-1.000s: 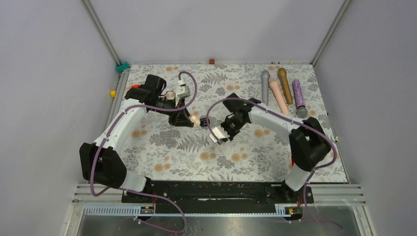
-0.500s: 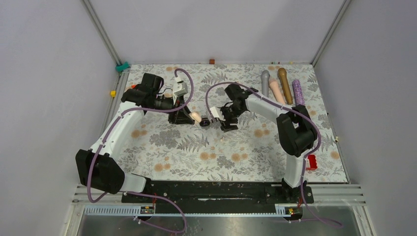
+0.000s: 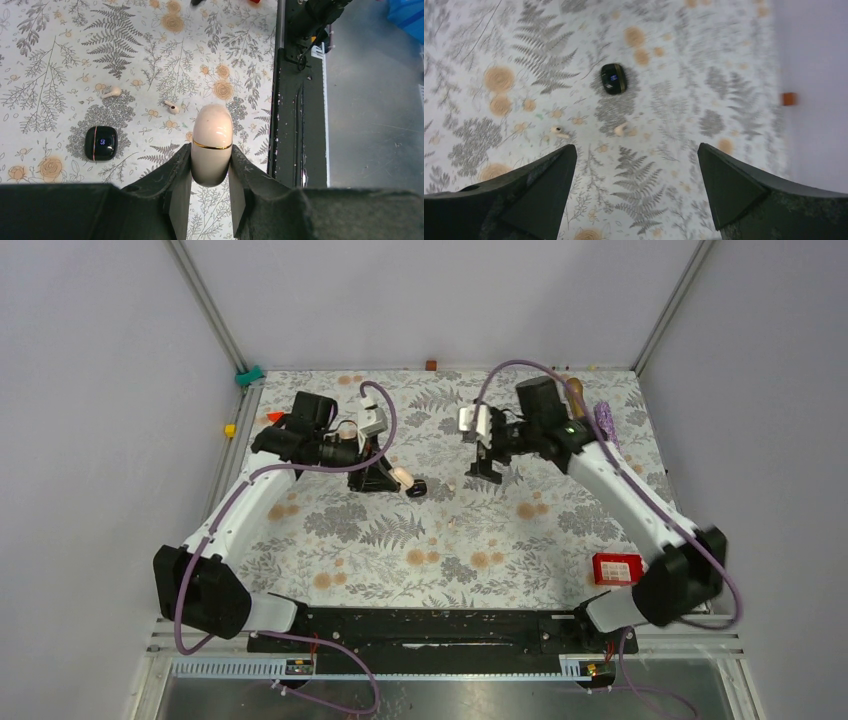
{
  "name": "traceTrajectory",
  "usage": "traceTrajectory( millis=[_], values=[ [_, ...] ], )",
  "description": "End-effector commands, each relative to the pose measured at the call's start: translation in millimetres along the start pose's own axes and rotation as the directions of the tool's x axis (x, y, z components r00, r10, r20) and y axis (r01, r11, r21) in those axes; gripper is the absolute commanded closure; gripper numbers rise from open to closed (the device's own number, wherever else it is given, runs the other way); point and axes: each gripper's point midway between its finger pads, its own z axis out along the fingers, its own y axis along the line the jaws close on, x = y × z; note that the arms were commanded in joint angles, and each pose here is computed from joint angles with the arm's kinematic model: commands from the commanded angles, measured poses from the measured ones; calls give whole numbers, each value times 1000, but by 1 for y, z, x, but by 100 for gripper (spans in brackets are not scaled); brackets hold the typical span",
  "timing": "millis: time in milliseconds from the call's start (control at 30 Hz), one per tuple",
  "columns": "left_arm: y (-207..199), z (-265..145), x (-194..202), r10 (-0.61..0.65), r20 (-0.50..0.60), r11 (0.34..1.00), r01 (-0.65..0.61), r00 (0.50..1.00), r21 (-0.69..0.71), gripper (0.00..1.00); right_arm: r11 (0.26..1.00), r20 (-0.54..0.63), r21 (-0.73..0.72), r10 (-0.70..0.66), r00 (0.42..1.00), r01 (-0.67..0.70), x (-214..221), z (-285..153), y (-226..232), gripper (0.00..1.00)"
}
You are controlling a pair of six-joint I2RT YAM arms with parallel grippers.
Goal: Insert the wireless bluetooth earbuds into the charging case
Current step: Place the earbud at the center of the board, then open the charging case.
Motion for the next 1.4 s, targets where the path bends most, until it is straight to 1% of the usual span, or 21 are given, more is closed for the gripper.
traceTrajectory(
  millis=[0, 33, 67, 100, 133, 167, 200, 233, 267, 333, 367, 433, 533, 633, 700, 800, 933, 1367],
  values=[
    [-2, 13, -23, 127, 9, 990, -127, 992, -58, 94, 889, 116, 395, 202, 972, -232, -36, -62, -32, 0],
    [-4, 16, -26, 137, 4, 989, -136, 991, -54, 94, 854, 124, 451, 226, 966, -258, -36, -73, -37, 1],
    [-6, 19, -27, 144, -3, 988, -144, 990, -49, 93, 836, 120, 474, 249, 961, -275, -34, -77, -38, 1],
    [-7, 22, -29, 144, -9, 988, -144, 990, -47, 93, 820, 147, 471, 291, 945, -326, -36, -79, -37, 1],
    [-7, 25, -30, 140, -15, 989, -141, 990, -45, 93, 818, 183, 436, 328, 927, -375, -41, -77, -31, 1],
    [-8, 28, -30, 133, -19, 990, -134, 991, -37, 93, 835, 220, 366, 352, 910, -411, -51, -73, -19, 1],
    [-9, 32, -29, 120, -22, 993, -120, 993, -18, 95, 851, 269, 265, 386, 882, -453, -65, -69, -4, 1],
    [-12, 36, -26, 109, -26, 994, -109, 994, 1, 100, 866, 321, 163, 406, 856, -472, -80, -66, 10, 1],
    [-15, 41, -23, 95, -28, 995, -94, 995, 30, 100, 868, 374, 75, 433, 821, -492, -95, -64, 22, 1],
    [-21, 48, -17, 70, -27, 995, -68, 997, 69, 100, 866, 440, -7, 452, 776, -500, -116, -61, 33, 1],
    [-23, 51, -16, 65, -19, 995, -63, 998, 82, 100, 868, 443, -27, 454, 773, -495, -121, -57, 38, 0],
    [-26, 55, -14, 57, -10, 994, -55, 998, 98, 100, 859, 413, -40, 479, 775, -510, -120, -49, 42, 1],
    [-29, 60, -14, 53, -9, 992, -51, 999, 116, 100, 859, 398, -58, 487, 777, -509, -112, -32, 46, 0],
    [-35, 63, -14, 28, -6, 987, -27, 1000, 160, 100, 870, 358, -76, 480, 801, -487, -103, -12, 59, 1],
    [-37, 64, -14, 20, -5, 984, -19, 1000, 178, 100, 874, 328, -62, 474, 817, -482, -98, 0, 62, 1],
    [-40, 64, -12, 27, -4, 982, -25, 1000, 189, 100, 864, 313, -19, 482, 818, -502, -92, 8, 54, 1],
    [-43, 61, -8, 40, -10, 980, -38, 999, 196, 100, 866, 303, 68, 454, 838, -495, -81, 5, 44, 0],
    [-49, 59, -5, 65, -8, 975, -62, 998, 215, 100, 855, 346, 185, 406, 846, -485, -75, -30, 22, 1]
  ],
)
